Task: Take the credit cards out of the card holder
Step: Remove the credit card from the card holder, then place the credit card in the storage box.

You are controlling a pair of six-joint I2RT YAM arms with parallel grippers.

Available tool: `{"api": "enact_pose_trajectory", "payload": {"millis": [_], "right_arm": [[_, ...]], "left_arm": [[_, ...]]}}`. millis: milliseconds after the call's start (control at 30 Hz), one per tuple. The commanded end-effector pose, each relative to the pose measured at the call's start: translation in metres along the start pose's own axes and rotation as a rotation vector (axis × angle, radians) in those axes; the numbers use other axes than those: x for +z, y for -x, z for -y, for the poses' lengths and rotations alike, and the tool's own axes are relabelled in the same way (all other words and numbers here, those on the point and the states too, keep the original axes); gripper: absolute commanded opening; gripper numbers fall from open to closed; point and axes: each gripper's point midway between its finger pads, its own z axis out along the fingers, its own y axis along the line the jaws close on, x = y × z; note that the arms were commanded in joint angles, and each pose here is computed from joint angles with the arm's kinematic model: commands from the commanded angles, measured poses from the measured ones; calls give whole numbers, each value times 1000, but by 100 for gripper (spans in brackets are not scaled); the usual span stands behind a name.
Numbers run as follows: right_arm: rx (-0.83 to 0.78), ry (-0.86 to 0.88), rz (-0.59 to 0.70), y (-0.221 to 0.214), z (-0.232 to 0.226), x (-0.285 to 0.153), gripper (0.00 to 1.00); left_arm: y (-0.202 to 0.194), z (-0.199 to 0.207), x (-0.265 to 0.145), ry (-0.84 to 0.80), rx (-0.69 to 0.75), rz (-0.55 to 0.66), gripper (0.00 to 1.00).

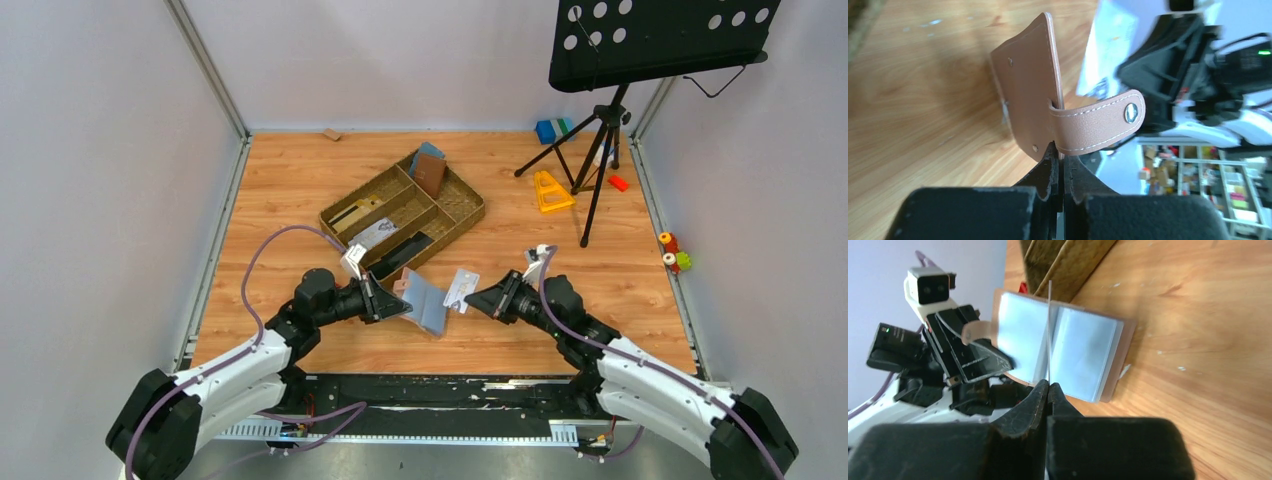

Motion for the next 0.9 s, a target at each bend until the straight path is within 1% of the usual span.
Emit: {"api": "enact_pose_trajectory", "payload": {"millis": [0, 100, 267, 433, 533, 667, 800, 867], "right_arm": [[-88, -185, 174, 38, 17, -16, 0], [-160, -206, 232, 60, 1, -20, 0], [-268, -258, 244, 85, -16, -3, 0], [-395, -253, 124, 98, -46, 42, 0], [-393, -228, 74, 103, -61, 71, 0], [-339, -133, 74, 107, -81, 103, 0], [-273, -131, 81, 114, -86, 129, 0], [-219, -117, 83, 114, -85, 143, 0]], "left_arm": [[-1, -34, -7, 212, 96, -54, 0], [-11, -51, -14, 287, 122, -110, 0], [-31, -77, -31, 411, 128, -201, 0], [-38, -98, -46, 539, 133, -240, 0], [-40, -102, -51, 602, 152, -277, 0], [-38, -108, -55, 691, 178, -282, 0], [-32, -115, -58, 741, 148, -217, 0], [-34, -118, -55, 716, 114, -166, 0]]}}
